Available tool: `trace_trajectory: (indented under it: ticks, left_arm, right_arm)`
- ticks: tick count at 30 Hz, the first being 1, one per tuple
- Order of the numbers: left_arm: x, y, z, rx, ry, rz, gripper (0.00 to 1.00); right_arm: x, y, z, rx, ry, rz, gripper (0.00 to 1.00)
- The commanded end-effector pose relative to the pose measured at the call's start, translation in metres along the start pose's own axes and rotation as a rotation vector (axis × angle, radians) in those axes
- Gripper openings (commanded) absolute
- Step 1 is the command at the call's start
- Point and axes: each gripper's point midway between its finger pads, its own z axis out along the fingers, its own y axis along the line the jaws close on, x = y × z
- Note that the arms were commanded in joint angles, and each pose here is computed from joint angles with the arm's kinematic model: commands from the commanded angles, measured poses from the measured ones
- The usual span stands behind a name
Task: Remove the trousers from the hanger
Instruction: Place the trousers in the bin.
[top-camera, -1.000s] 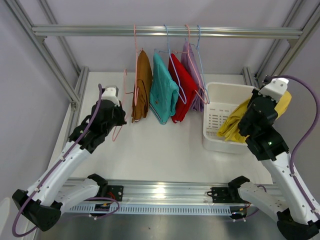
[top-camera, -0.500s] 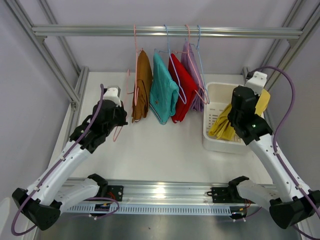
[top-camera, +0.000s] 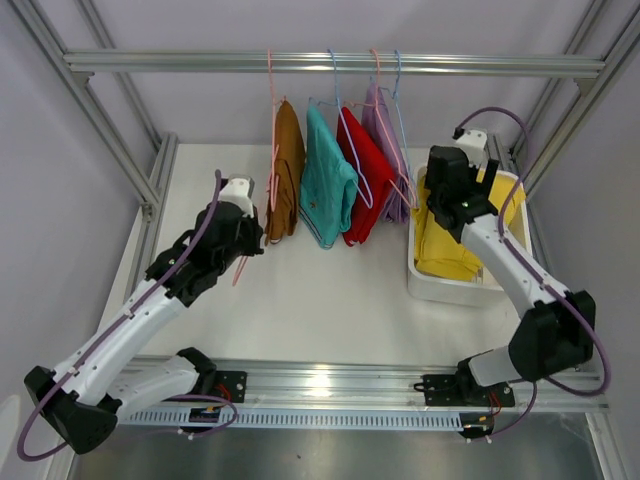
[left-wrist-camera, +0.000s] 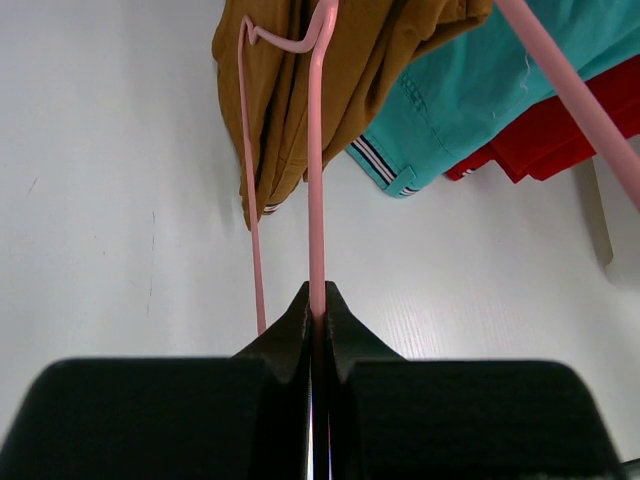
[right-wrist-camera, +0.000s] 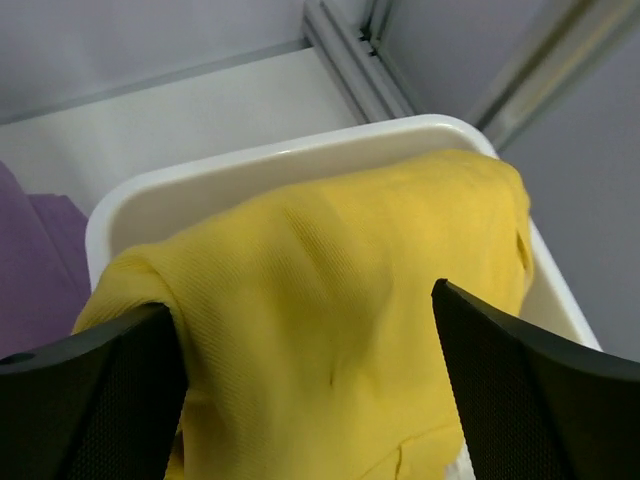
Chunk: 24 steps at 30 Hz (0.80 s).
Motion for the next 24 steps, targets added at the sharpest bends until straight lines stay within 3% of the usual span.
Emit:
trace_trajectory:
  ticks: [1, 5, 15, 17, 20, 21, 22, 23, 24]
  left_arm:
    - [-0.02, -0.009, -0.007, 0.015, -0.047, 0.034, 0.01]
    - [-0.019, -0.01, -0.006, 0.015, -0.04, 0.047, 0.0]
    - [-0.017, -0.015, -0.006, 0.03, -0.031, 0.055, 0.0]
    - [-0.017, -0.015, -0.006, 0.031, -0.031, 0.055, 0.0]
    - [-0.017, -0.016, -0.006, 0.034, -0.03, 0.057, 0.01]
    - [-0.016, -0.016, -0.006, 0.035, -0.028, 0.059, 0.01]
    - [-0.016, -0.016, -0.006, 0.035, -0.028, 0.06, 0.01]
    - [-0.017, -0.016, -0.006, 0.035, -0.028, 0.06, 0.0]
    - [-0.016, -0.016, -0.006, 0.034, -0.027, 0.061, 0.0]
  right_arm:
    - [-0.038, 0.022, 0.011, -0.045, -0.048, 0.093, 0.97]
    - [-0.059, 0.03, 0.007, -0.1, -0.077, 0.113, 0.99]
    - [-0.107, -0.007, -0.026, -0.239, -0.138, 0.259, 0.99]
    - [-0.107, -0.013, -0.027, -0.24, -0.14, 0.265, 0.94]
    - [-0.093, -0.019, -0.024, -0.242, -0.112, 0.265, 0.58]
    - [-0.088, -0.019, -0.022, -0.241, -0.101, 0.27, 0.32]
    - [-0.076, -0.019, -0.018, -0.239, -0.08, 0.267, 0.25]
    - [-0.07, -0.018, -0.017, -0.243, -0.068, 0.266, 0.12]
    - [-0.064, -0.015, -0.015, -0.257, -0.049, 0.273, 0.06]
